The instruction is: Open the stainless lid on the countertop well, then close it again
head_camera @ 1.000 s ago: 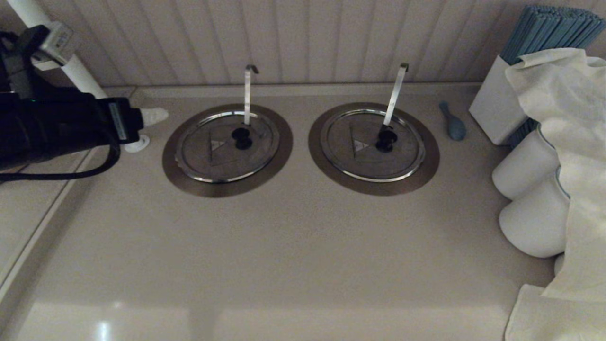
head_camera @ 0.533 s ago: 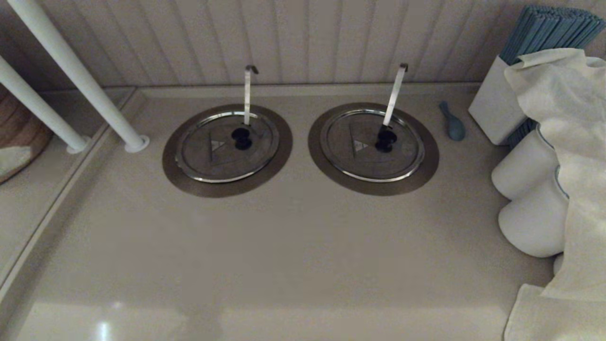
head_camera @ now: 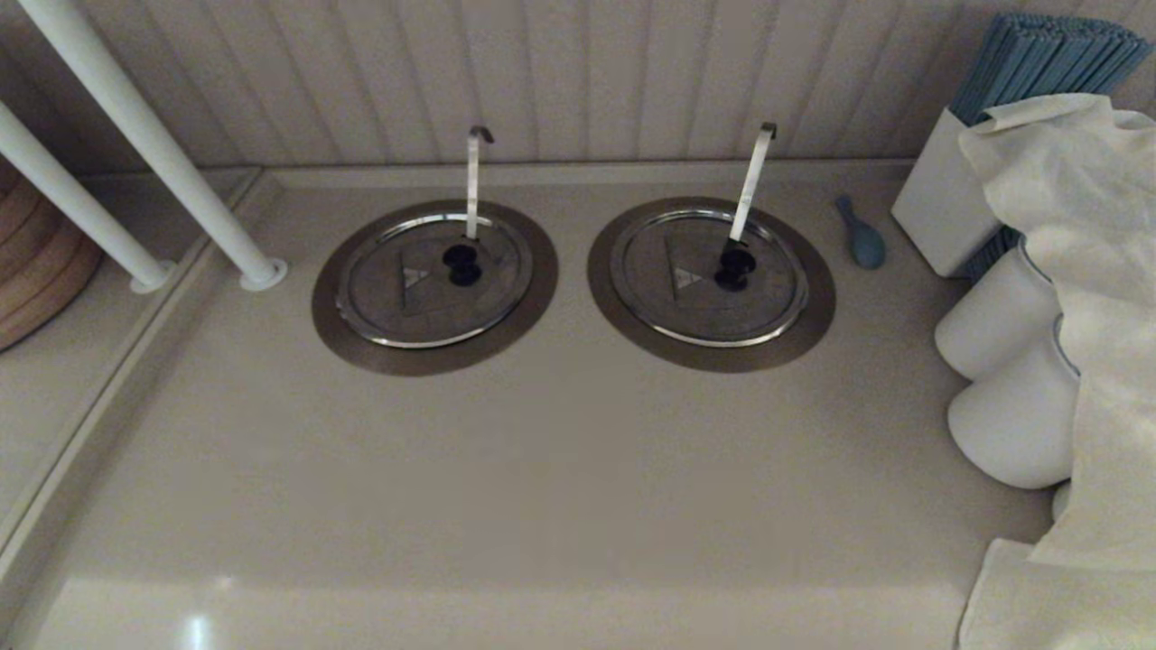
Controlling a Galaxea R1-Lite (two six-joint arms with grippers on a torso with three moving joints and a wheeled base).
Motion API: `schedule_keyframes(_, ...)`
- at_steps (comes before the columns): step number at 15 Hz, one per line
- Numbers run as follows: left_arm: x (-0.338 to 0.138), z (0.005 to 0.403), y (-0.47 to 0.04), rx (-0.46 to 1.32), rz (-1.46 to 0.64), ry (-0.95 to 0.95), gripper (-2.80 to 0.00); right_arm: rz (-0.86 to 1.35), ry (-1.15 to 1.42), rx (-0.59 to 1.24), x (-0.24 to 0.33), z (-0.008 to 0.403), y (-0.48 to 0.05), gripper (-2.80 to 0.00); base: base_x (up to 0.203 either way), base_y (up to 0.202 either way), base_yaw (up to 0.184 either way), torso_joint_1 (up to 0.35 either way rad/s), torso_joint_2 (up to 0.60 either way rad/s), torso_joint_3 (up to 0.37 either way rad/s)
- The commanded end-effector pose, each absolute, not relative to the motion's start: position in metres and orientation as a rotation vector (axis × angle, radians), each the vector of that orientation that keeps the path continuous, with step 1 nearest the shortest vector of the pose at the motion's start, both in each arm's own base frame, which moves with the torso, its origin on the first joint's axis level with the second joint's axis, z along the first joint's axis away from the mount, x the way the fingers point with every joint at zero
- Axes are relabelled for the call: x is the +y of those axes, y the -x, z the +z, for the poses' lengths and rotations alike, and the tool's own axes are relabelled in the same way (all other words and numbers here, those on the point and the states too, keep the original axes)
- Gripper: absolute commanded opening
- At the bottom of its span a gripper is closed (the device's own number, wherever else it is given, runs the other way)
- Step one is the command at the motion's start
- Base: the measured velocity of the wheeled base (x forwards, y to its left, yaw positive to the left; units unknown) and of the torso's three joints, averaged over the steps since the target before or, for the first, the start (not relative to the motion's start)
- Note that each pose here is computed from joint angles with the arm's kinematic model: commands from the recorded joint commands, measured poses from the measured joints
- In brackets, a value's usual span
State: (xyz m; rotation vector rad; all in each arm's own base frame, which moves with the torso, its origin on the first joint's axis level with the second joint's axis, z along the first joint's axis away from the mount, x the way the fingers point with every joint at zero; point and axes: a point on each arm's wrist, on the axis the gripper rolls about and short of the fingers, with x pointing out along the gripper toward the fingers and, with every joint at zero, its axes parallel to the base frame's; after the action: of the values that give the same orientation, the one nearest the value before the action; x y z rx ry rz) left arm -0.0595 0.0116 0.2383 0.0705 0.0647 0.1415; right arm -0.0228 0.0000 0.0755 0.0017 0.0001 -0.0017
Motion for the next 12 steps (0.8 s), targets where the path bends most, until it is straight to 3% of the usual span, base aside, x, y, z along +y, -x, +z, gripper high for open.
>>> schedule_keyframes(1,0.014,0.236,0.076,0.042,0.211,-0.072,-2.8,-0.002,-0.002,0.002,0.0,0.076,0.023,-2.8,0.0,0.0,0.0,0.0,0.0,0.0)
schedule_keyframes(4,0.003,0.24,0.083,0.022,0.321,-0.09,-2.8,-0.001,-0.002,0.001,0.0,0.076,0.023,-2.8,0.0,0.0,0.0,0.0,0.0,0.0)
schedule_keyframes(6,0.0,0.232,0.087,0.011,0.259,-0.093,-2.8,-0.001,-0.002,0.002,0.0,0.076,0.023,-2.8,0.0,0.0,0.0,0.0,0.0,0.0)
schedule_keyframes(9,0.0,0.195,0.099,-0.034,0.04,-0.082,-2.8,-0.002,-0.002,0.0,0.0,0.075,0.023,-2.8,0.0,0.0,0.0,0.0,0.0,0.0)
schedule_keyframes(12,0.0,0.153,0.088,0.014,-0.005,-0.089,-2.8,-0.002,0.0,0.0,0.0,0.075,0.023,-2.8,0.0,0.0,0.0,0.0,0.0,0.0)
